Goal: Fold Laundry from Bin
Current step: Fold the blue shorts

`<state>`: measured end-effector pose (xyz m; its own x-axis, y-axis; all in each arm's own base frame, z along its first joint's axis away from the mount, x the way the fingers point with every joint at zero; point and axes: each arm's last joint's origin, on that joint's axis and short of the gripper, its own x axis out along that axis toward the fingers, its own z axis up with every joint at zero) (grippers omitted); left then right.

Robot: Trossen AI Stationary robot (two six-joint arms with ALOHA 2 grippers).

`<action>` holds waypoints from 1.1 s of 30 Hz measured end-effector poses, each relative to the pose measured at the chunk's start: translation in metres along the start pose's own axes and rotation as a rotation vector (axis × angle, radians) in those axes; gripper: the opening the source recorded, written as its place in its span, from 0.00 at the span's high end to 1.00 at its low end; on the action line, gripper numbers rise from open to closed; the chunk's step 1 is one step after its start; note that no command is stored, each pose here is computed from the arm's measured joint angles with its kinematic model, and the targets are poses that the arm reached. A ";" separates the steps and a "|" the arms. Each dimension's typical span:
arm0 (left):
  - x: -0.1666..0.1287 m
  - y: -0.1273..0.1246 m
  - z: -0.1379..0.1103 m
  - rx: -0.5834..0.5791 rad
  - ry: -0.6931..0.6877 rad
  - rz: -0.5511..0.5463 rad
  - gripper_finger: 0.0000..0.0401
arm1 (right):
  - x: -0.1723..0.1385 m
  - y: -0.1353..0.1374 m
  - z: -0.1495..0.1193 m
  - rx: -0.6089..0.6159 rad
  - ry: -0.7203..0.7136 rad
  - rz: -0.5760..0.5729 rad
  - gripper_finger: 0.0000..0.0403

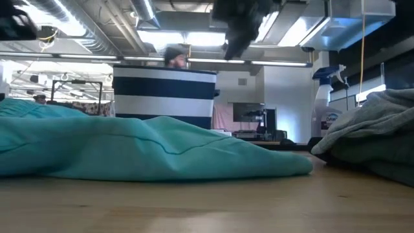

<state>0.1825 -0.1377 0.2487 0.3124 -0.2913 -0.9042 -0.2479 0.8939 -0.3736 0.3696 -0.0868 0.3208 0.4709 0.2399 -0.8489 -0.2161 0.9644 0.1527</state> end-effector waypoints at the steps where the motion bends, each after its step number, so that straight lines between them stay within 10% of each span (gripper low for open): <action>1: 0.002 -0.003 -0.003 0.013 0.005 0.003 0.82 | 0.001 0.011 0.003 -0.025 -0.001 0.010 0.99; 10: 0.015 -0.024 -0.032 0.065 -0.008 0.034 0.90 | 0.020 0.077 0.016 -0.045 0.066 -0.016 0.99; 22: 0.022 -0.047 -0.071 0.326 0.017 0.239 0.93 | 0.026 0.098 0.016 0.132 0.100 -0.088 0.99; 33: 0.036 -0.062 -0.068 0.380 -0.049 0.153 0.62 | 0.028 0.104 0.020 0.174 0.066 -0.146 0.99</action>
<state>0.1464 -0.2267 0.2254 0.3437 -0.1370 -0.9290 0.0585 0.9905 -0.1244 0.3774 0.0222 0.3233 0.4279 0.0940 -0.8989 0.0036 0.9944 0.1056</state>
